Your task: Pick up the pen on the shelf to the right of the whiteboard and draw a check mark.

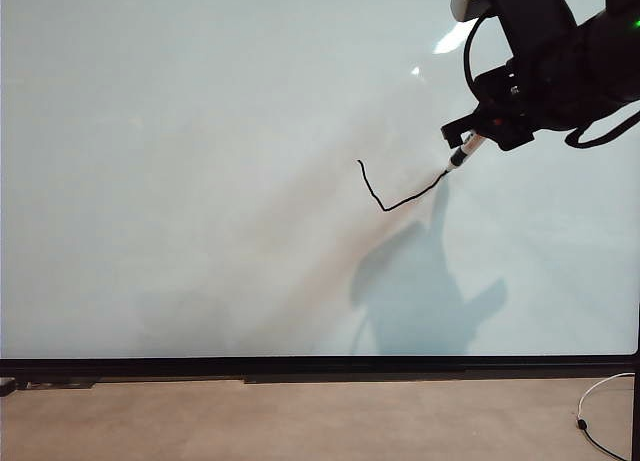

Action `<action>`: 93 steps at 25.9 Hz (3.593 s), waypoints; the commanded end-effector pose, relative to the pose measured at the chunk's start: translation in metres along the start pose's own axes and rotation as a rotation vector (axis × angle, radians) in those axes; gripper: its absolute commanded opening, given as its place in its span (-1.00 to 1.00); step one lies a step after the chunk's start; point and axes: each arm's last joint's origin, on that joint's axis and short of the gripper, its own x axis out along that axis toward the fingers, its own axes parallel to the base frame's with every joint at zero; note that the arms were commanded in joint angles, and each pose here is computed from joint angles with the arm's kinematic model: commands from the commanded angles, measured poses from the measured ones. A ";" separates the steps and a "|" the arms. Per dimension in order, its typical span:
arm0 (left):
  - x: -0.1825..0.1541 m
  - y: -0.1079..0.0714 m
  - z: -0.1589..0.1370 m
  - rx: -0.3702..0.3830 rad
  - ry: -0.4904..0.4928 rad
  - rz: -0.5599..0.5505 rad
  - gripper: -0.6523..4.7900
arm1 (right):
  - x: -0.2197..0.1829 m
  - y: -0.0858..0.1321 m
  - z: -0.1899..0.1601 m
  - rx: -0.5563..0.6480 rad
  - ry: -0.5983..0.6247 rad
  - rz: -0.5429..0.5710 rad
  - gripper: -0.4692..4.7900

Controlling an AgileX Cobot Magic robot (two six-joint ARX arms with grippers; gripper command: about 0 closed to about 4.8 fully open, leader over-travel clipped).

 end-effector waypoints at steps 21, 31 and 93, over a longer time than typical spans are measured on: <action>0.000 0.000 0.002 0.005 -0.015 -0.001 -0.78 | -0.006 -0.021 0.012 -0.013 -0.045 -0.091 -0.84; 0.000 0.000 0.002 0.005 -0.015 0.000 -0.78 | -0.008 -0.030 0.013 -0.016 -0.049 -0.113 -0.84; 0.000 0.000 0.002 0.005 -0.015 0.000 -0.78 | -0.158 -0.027 -0.040 0.206 -0.038 -0.094 -0.84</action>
